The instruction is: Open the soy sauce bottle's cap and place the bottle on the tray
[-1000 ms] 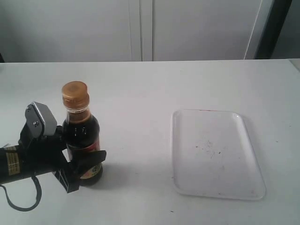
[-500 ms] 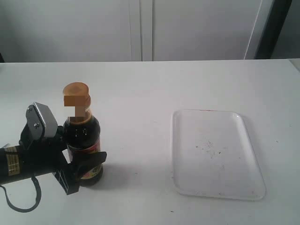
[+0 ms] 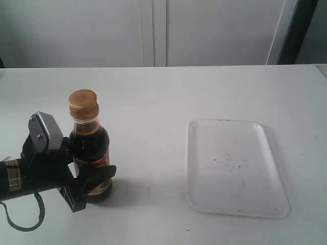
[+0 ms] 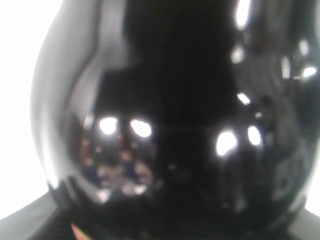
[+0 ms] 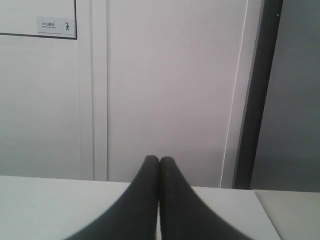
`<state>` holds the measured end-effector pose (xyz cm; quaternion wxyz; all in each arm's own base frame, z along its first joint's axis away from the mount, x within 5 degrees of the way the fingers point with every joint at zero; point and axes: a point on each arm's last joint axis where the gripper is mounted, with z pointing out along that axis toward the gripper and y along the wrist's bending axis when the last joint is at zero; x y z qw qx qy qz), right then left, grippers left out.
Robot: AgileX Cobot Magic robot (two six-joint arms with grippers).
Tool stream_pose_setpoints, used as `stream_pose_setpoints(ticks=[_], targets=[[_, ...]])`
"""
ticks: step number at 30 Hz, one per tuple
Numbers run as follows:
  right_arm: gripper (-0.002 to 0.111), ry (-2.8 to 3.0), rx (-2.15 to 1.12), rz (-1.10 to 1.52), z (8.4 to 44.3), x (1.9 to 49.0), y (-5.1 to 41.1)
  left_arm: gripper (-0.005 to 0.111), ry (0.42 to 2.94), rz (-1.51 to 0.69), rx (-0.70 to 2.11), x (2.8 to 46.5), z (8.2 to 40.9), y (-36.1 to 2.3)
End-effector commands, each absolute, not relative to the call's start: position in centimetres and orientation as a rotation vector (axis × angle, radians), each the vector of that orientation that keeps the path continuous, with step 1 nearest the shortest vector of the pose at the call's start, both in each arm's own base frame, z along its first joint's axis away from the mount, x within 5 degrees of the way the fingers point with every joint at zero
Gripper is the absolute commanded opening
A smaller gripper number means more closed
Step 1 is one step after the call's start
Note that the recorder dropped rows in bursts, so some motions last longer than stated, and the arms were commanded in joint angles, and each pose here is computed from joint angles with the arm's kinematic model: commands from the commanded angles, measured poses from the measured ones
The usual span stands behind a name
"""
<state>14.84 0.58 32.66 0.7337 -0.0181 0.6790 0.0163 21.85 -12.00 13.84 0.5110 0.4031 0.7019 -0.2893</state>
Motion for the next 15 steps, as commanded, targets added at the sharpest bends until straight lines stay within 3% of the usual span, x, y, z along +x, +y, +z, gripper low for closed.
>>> stream_pose_setpoints(ticks=[1, 8, 15], targets=[[0.0, 1.45, -0.098, 0.061, 33.9, 17.7, 1.4, 0.0, 1.688, -0.71, 1.001, 21.6, 13.7, -12.2], [0.0, 1.464, -0.273, 0.189, 33.9, 21.3, 5.5, 0.0, 1.688, -0.71, 1.001, 21.6, 13.7, -12.2], [0.0, 1.525, -0.489, 0.278, 31.4, 23.9, 10.8, 0.0, 1.688, -0.71, 1.001, 21.6, 13.7, -12.2]])
